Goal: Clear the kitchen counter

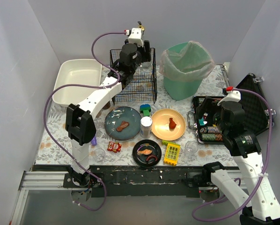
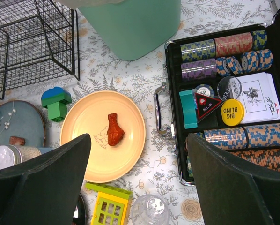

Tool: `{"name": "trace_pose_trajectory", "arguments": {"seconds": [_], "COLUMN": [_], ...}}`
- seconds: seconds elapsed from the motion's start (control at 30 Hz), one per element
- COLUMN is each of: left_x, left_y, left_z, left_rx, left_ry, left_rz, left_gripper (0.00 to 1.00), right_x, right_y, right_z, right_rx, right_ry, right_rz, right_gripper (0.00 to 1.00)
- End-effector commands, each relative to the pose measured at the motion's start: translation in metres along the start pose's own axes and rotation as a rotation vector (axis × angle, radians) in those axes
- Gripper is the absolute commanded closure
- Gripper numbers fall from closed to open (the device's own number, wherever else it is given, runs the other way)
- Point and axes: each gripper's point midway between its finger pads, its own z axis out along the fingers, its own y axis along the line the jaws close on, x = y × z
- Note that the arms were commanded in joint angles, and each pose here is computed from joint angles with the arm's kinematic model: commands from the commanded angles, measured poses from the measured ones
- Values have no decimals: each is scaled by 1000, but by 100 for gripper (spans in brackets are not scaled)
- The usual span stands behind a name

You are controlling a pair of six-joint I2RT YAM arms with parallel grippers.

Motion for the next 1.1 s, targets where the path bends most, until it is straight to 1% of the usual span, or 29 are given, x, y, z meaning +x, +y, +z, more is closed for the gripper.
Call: {"name": "trace_pose_trajectory", "arguments": {"seconds": [0.0, 0.33, 0.77, 1.07], "left_x": [-68, -31, 20, 66], "left_y": [-9, 2, 14, 14], "left_z": [-5, 13, 25, 25], "left_rx": [53, 7, -32, -8], "left_ry": [-193, -186, -129, -40], "left_rz": [-44, -8, 42, 28], "left_gripper": [100, 100, 100, 100], "right_x": [-7, -3, 1, 4], "right_y": [0, 3, 2, 2], "right_z": [3, 10, 14, 15], "right_rx": [4, -7, -8, -6], "right_ry": [-30, -19, -10, -5], "right_rz": [1, -2, -14, -14], "right_gripper": [9, 9, 9, 9]}}
